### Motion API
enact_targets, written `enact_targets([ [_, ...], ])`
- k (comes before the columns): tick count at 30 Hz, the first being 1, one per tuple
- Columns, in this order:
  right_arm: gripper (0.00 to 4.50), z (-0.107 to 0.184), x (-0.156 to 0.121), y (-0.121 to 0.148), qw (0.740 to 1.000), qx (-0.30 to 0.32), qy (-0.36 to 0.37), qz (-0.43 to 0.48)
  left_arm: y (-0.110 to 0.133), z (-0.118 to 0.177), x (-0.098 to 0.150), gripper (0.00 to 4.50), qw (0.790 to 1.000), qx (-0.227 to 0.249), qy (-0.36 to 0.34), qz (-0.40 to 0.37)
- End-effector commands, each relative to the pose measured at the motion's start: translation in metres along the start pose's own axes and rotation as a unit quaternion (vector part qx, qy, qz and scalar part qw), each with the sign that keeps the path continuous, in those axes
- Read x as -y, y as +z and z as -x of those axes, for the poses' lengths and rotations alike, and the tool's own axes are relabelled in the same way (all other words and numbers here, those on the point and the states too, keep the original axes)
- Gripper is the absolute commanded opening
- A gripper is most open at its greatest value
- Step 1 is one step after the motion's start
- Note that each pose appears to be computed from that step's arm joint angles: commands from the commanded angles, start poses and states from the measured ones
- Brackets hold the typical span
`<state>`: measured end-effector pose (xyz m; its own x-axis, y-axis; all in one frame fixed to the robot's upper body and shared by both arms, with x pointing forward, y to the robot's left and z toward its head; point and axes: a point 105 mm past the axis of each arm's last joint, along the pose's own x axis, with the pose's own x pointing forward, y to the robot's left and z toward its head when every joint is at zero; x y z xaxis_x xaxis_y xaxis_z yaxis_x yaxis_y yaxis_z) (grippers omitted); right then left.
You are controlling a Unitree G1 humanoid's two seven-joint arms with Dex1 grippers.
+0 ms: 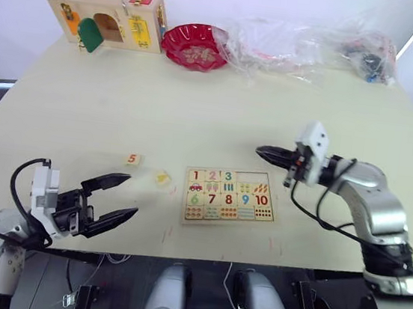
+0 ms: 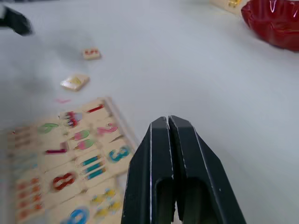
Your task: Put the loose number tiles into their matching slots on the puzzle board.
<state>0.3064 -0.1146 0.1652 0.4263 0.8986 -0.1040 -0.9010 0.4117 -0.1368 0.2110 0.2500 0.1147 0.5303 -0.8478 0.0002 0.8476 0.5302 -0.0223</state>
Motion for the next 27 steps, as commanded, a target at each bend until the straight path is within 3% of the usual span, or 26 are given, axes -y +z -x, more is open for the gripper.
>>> enact_targets([
  [1,1.39,0.04,-0.004,0.003,0.999,0.024,-0.027,-0.005,0.0,0.005,-0.004,4.5,1.0,-0.012,0.019,-0.01],
  [3,2.05,0.061,-0.009,-0.008,0.998,0.015,-0.053,-0.017,-0.001,0.007,-0.007,4.5,0.999,-0.016,0.032,-0.006],
  [7,4.1,0.091,-0.022,-0.022,0.995,0.0,-0.093,-0.028,-0.004,0.013,-0.011,4.5,0.998,-0.025,0.051,-0.003],
  [8,4.41,0.099,-0.026,-0.027,0.994,-0.004,-0.106,-0.032,-0.006,0.015,-0.012,4.5,0.998,-0.028,0.059,-0.001],
  [15,4.41,0.14,-0.046,-0.052,0.98,-0.024,-0.194,-0.049,-0.016,0.025,-0.013,4.5,0.994,-0.037,0.106,0.013],
  [27,4.41,0.145,-0.046,-0.054,0.975,-0.02,-0.215,-0.048,-0.017,0.026,-0.016,4.5,0.993,-0.038,0.115,0.012],
])
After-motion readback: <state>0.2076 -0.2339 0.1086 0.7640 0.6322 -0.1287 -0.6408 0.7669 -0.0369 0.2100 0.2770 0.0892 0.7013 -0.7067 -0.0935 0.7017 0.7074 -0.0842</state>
